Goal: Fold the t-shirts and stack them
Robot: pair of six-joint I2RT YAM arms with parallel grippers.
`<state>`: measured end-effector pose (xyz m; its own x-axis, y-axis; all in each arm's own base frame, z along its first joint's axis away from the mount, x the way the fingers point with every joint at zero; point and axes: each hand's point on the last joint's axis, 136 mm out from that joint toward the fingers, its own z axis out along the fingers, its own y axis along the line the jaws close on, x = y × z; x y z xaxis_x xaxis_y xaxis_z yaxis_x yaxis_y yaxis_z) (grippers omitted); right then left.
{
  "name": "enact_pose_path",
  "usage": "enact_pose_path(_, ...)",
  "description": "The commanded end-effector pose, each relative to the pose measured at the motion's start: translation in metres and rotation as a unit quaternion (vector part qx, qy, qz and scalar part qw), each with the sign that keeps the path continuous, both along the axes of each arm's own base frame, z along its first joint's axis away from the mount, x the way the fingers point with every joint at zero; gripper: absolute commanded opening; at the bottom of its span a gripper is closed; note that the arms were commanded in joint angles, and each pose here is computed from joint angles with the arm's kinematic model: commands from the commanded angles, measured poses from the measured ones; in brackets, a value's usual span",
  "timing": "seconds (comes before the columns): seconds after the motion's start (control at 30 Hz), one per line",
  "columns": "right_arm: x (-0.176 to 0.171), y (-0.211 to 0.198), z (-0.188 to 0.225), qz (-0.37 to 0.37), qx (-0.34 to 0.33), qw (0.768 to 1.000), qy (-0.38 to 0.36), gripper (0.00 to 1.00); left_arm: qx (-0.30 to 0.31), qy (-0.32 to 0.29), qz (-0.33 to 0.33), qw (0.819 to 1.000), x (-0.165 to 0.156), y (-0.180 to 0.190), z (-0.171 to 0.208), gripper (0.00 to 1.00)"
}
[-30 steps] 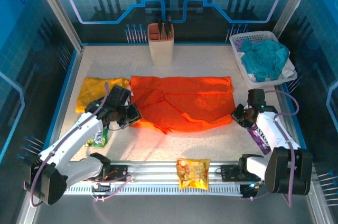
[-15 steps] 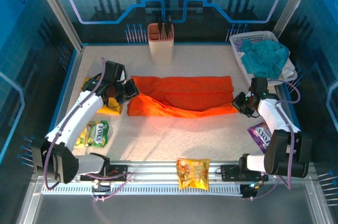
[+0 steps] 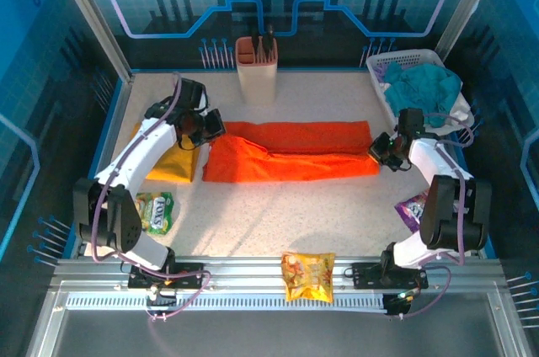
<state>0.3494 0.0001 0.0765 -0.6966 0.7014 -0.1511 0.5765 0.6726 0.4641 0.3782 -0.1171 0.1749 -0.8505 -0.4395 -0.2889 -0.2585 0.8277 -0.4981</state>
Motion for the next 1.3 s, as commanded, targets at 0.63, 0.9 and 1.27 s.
enact_pose_path(0.63,0.024,0.027,0.015,0.063,0.010,0.997,-0.044,0.92,0.012,0.009,-0.002,1.000,0.060,0.010,-0.027,0.00)
enact_pose_path(0.9,0.022,0.044,0.020,0.093,-0.002,0.994,-0.050,0.93,0.048,0.061,0.033,0.996,0.077,0.035,-0.062,0.30)
enact_pose_path(1.27,0.025,0.062,0.028,0.143,-0.018,0.987,-0.076,0.95,0.024,0.062,0.033,0.997,0.054,0.027,-0.054,0.46)
